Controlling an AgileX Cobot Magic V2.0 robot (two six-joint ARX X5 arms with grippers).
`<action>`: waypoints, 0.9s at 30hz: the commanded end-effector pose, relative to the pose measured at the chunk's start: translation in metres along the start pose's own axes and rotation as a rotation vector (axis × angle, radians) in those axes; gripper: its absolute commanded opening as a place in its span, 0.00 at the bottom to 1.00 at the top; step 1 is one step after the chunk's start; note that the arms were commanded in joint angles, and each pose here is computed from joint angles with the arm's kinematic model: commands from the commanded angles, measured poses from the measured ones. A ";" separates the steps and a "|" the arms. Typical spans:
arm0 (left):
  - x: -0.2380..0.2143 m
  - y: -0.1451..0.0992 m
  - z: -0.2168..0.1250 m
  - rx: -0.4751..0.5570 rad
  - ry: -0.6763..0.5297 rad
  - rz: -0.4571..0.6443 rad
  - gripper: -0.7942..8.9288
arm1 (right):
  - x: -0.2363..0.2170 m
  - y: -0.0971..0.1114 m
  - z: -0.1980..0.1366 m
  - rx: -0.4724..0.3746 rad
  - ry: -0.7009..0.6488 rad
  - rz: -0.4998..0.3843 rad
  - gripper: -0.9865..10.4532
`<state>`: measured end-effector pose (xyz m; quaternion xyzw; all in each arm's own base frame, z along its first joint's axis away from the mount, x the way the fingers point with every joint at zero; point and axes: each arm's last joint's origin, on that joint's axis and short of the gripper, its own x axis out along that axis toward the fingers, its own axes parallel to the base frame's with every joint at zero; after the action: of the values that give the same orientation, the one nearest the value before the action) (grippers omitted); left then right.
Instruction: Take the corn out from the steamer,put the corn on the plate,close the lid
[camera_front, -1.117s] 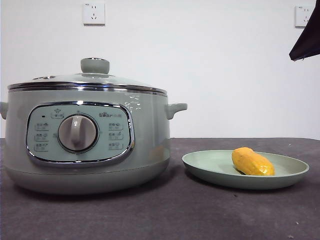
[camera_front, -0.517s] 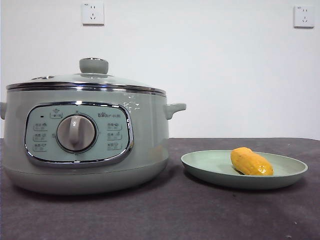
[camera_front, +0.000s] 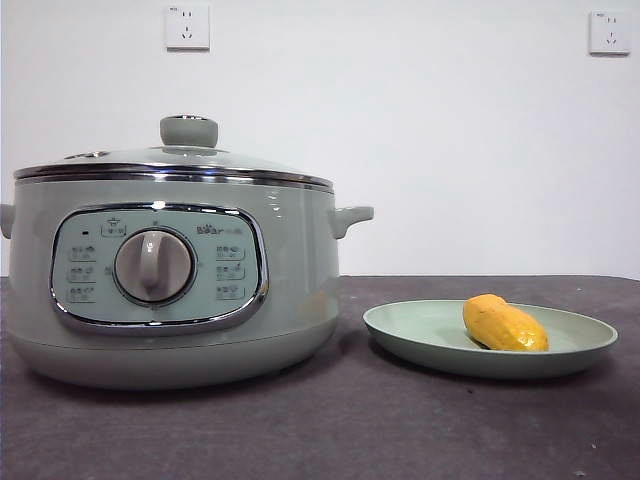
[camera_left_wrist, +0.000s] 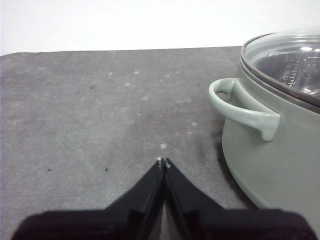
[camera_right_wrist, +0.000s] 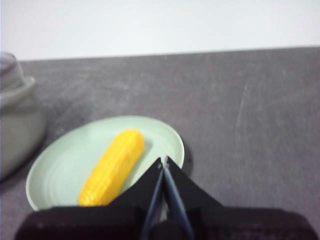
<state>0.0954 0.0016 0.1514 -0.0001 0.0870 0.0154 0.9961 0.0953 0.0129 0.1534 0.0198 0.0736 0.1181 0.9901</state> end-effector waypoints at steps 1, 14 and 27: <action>0.001 0.000 -0.004 -0.007 0.012 0.005 0.08 | 0.000 -0.001 -0.003 -0.011 0.010 -0.009 0.09; 0.001 0.000 -0.004 -0.007 0.012 0.006 0.08 | 0.000 -0.001 -0.004 0.004 0.021 -0.005 0.09; 0.001 0.000 -0.004 -0.007 0.012 0.006 0.08 | 0.000 0.000 -0.004 0.003 0.021 -0.004 0.09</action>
<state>0.0953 0.0016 0.1515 -0.0001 0.0868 0.0154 0.9961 0.0949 0.0128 0.1533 0.0168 0.0754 0.1169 0.9901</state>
